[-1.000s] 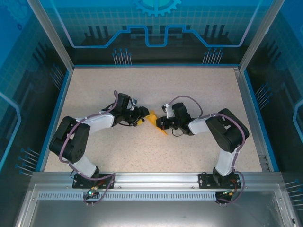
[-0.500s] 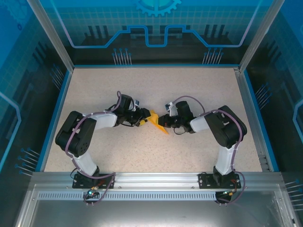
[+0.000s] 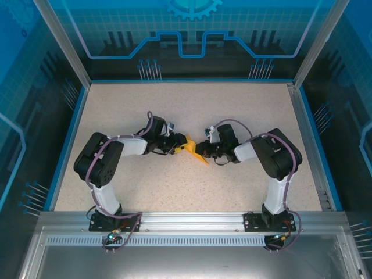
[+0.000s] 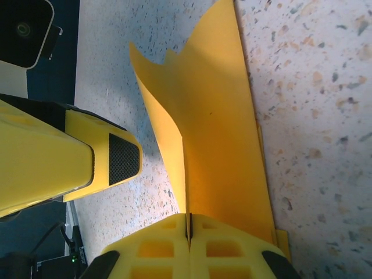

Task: Fold a paper plane with a square sheet of paper (pick it up from the middle)
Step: Fold the wing for the fifth time at the center of the table.

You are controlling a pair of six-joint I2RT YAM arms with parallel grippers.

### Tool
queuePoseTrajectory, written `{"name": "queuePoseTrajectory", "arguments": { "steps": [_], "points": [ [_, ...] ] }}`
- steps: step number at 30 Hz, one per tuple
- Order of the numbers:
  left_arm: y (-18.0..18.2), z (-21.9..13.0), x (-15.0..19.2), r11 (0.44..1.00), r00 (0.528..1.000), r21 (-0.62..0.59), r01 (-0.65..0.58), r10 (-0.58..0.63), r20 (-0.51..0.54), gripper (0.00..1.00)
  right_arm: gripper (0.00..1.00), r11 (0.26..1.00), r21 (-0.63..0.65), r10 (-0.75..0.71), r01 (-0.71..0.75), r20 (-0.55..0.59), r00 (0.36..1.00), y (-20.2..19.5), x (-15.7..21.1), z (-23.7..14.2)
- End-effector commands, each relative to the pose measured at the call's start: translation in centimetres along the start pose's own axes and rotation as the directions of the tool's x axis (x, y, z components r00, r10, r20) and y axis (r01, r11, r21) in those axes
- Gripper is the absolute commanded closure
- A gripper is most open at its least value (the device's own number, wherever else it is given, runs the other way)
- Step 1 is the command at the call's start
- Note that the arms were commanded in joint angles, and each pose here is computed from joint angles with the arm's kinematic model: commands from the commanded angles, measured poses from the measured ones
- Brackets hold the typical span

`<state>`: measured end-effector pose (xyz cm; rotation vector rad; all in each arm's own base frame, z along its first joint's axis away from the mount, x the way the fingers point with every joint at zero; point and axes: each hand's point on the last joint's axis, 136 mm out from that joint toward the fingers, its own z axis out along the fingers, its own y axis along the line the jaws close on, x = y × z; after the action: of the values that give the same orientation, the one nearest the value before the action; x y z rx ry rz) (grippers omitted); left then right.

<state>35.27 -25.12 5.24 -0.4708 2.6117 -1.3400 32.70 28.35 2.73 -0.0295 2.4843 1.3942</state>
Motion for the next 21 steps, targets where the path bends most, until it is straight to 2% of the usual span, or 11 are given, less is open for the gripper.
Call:
{"name": "queuePoseTrajectory", "arguments": {
  "steps": [1, 12, 21],
  "points": [
    [-1.4, 0.6, 0.0, 0.998, 0.998, 0.038, -0.059, 0.06, -0.019, 0.59, 0.99, 0.999, 0.0, 0.033, -0.033, 0.009, 0.999, -0.6, -0.9, 0.0],
    [-1.3, 1.4, 0.0, 0.997, 0.997, 0.035, -0.072, 0.073, -0.039, 0.61, 1.0, 0.99, 0.058, 0.126, -0.126, 0.004, 0.992, -2.4, -0.6, 0.0],
    [-1.5, 2.3, 0.1, 0.996, 0.994, 0.045, -0.082, 0.085, -0.068, 0.62, 1.0, 0.984, 0.035, 0.177, -0.177, -0.008, 0.984, -2.2, -0.7, 0.0]
  ]
}}
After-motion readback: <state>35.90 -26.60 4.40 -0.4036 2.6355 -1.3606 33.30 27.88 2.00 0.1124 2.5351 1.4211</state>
